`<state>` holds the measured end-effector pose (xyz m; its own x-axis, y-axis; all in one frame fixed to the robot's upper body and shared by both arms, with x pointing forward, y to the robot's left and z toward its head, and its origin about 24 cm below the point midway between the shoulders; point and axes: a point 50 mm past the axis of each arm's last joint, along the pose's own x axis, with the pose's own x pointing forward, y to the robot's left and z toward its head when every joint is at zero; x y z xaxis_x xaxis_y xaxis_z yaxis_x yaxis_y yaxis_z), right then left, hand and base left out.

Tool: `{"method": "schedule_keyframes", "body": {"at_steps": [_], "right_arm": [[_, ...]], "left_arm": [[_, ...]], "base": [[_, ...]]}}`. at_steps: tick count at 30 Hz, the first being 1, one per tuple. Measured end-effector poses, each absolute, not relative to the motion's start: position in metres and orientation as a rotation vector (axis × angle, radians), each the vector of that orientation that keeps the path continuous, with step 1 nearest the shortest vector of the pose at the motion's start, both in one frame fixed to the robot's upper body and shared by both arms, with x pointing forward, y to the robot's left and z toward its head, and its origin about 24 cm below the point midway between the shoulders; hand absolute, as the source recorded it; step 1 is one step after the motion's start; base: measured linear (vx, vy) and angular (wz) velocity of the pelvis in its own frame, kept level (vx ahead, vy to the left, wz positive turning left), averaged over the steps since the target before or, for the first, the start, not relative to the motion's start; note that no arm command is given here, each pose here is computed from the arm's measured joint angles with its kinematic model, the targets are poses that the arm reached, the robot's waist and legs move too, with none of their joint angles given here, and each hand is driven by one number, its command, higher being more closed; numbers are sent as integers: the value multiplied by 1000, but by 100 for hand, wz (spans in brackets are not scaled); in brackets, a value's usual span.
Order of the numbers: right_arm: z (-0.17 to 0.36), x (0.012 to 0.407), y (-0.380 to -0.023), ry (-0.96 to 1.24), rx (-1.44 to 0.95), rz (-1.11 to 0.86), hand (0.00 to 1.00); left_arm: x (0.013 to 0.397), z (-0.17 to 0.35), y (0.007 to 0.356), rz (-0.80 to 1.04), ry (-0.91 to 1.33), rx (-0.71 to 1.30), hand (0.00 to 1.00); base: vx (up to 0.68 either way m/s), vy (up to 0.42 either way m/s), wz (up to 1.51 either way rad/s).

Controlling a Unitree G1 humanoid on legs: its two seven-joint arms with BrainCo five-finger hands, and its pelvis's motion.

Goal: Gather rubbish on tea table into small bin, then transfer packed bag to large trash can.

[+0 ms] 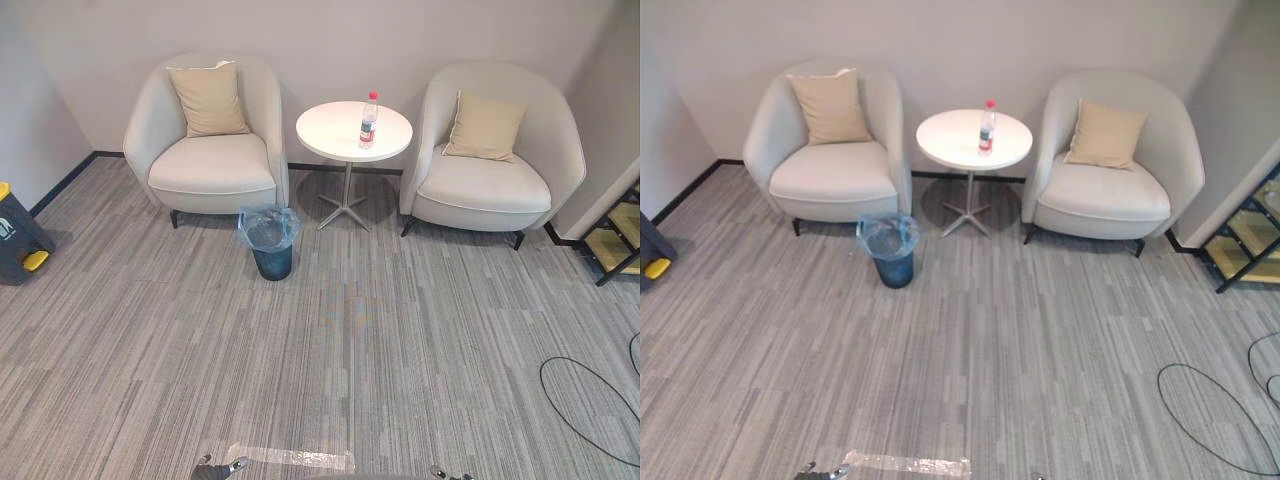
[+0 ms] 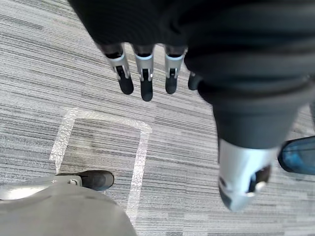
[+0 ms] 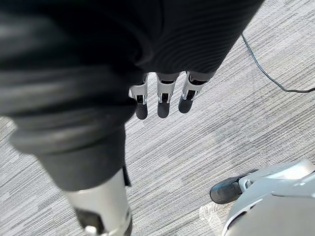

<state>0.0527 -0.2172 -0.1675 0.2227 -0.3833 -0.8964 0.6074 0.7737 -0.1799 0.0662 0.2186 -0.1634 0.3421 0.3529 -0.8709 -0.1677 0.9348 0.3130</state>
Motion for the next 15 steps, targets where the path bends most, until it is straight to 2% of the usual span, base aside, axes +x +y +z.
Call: {"method": "schedule_keyframes", "body": {"at_steps": [15], "right_arm": [[-168,53,-215,1172,225,-677,0]], "left_arm": [[69,-163,221,280,1179,243,0]], "base": [[0,0,0]]}}
